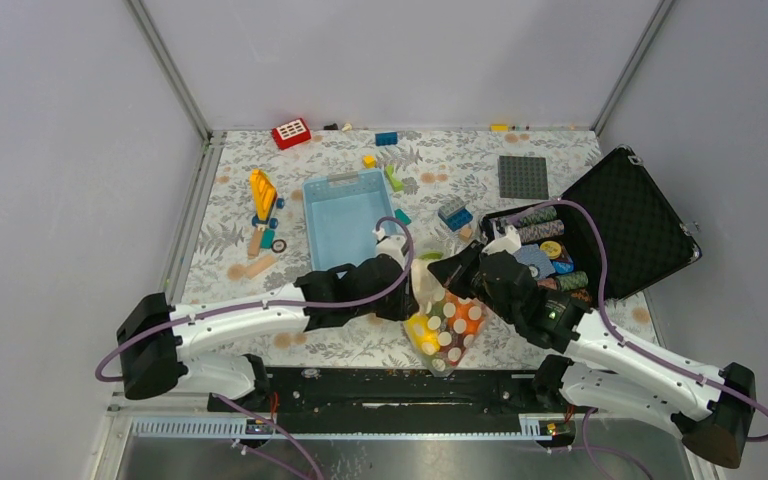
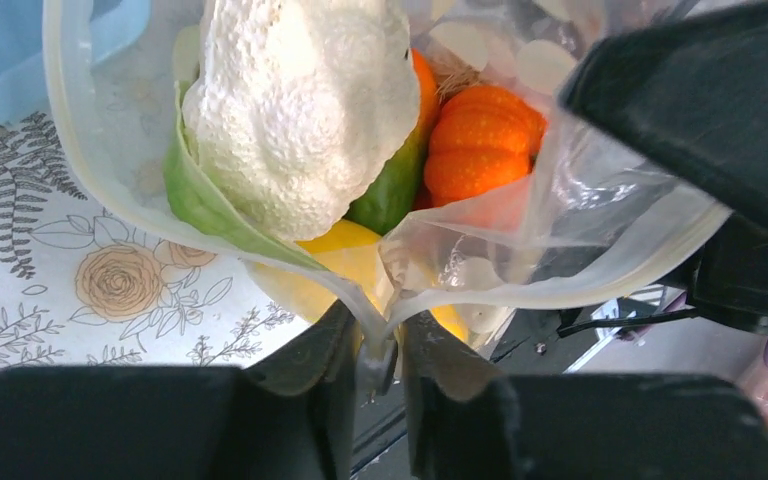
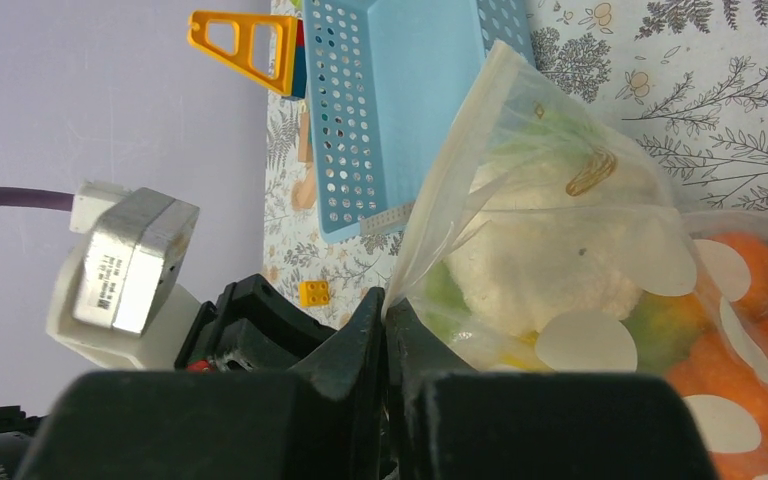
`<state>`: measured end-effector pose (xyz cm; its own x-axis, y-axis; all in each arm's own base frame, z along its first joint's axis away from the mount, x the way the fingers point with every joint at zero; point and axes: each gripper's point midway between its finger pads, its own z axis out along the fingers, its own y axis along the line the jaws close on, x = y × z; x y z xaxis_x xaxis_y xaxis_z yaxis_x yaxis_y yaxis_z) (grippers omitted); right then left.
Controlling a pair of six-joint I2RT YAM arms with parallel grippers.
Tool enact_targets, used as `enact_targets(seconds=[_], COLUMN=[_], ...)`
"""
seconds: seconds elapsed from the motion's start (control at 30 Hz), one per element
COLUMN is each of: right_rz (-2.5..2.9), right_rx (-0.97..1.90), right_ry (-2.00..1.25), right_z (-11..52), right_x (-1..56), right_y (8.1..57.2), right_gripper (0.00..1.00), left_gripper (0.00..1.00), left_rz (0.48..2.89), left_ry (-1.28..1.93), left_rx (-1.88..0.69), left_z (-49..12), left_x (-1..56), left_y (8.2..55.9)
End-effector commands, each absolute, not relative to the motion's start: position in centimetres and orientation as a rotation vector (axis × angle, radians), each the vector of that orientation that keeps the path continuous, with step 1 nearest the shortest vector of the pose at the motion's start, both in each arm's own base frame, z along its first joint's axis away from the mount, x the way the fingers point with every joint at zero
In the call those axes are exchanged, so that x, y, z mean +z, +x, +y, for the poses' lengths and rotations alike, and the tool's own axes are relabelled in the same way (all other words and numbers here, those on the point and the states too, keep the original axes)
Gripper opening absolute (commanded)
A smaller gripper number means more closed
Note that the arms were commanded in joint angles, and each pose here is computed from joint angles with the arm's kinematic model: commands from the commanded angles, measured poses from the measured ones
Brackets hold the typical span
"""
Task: Place the food in the zip-top bag and seal the zipper
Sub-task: Adjust the zipper food storage bag at the center of the board.
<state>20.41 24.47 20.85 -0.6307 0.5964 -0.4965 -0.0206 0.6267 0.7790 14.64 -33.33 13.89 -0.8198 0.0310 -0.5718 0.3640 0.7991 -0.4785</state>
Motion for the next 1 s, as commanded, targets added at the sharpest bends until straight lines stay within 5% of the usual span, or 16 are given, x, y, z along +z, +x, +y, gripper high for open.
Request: enact_targets(seconds=[0.0, 0.03, 0.13, 0.33, 0.43, 0.7, 0.97], right_rz=[2.057, 2.063, 2.04, 1.985, 1.977, 2.026, 2.295], right_rx=[1.029, 1.02, 0.962, 0.494, 0.361, 0.064, 0.071], right_ry=[0.431, 0.407, 0.237, -0.187, -0.257, -0.263, -0.4], right_z=[24.9, 24.9, 24.6, 18.9, 16.9, 12.4, 12.9], right_x=[21.6, 21.6, 22.7, 25.9, 27.2, 28.8, 24.5], right_y=[20.3, 20.2, 20.1, 20.6, 20.6, 21.1, 20.5], right_gripper=[0.07, 0.09, 0.22, 0.78, 0.95, 1.0, 1.0], left_gripper=[0.07, 0.0, 0.0, 0.0, 0.0, 0.0, 0.0], left_rz=[2.314, 2.308, 2.275, 2.061, 1.916, 1.604, 1.458], left_ry=[0.31, 0.333, 0.43, 0.755, 0.889, 1.271, 1.473], left_rx=[-0.856, -0.855, -0.839, -0.81, -0.801, -0.82, -0.782], left_z=[-35.1, -35.2, -34.9, -33.4, -33.3, -32.5, -31.0], left_x=[17.5, 17.7, 18.3, 21.4, 22.8, 25.1, 25.8], left_y=[16.1, 16.0, 15.9, 15.2, 15.1, 12.3, 10.7])
